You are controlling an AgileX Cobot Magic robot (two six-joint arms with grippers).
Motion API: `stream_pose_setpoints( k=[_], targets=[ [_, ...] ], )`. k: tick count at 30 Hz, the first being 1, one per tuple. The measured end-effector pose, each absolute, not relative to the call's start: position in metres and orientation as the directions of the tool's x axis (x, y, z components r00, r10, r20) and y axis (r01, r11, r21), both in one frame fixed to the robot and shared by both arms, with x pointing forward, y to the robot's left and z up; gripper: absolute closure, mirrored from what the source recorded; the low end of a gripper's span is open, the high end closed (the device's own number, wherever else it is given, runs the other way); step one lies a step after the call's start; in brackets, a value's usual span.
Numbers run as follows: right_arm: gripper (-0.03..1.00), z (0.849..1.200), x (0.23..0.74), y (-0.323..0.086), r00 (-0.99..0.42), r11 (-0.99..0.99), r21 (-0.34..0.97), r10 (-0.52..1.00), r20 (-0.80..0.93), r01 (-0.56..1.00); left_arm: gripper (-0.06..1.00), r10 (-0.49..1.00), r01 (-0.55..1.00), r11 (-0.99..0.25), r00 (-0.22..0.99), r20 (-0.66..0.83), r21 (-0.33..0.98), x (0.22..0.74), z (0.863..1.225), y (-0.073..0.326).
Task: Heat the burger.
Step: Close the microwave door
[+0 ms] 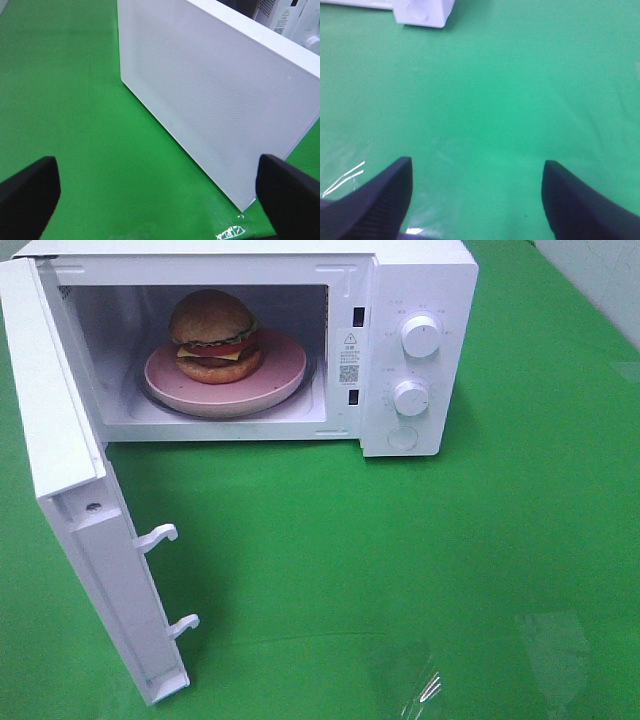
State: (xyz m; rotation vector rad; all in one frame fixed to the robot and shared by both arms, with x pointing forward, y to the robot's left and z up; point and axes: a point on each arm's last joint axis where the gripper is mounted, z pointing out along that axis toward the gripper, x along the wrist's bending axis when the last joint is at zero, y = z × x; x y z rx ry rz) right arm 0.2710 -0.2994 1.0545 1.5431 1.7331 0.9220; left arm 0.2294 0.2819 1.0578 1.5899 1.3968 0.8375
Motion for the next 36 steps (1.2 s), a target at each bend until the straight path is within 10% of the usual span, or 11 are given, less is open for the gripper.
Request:
stream_pose_setpoints(
  k=[36],
  targets=[
    [0.21, 1.058, 0.238, -0.304, 0.029, -0.025, 0.927, 0.999, 0.016, 0.375, -0.04, 0.987, 0.426, -0.027, 0.156, -0.044, 0.904, 0.229, 1.058, 0.282]
  ],
)
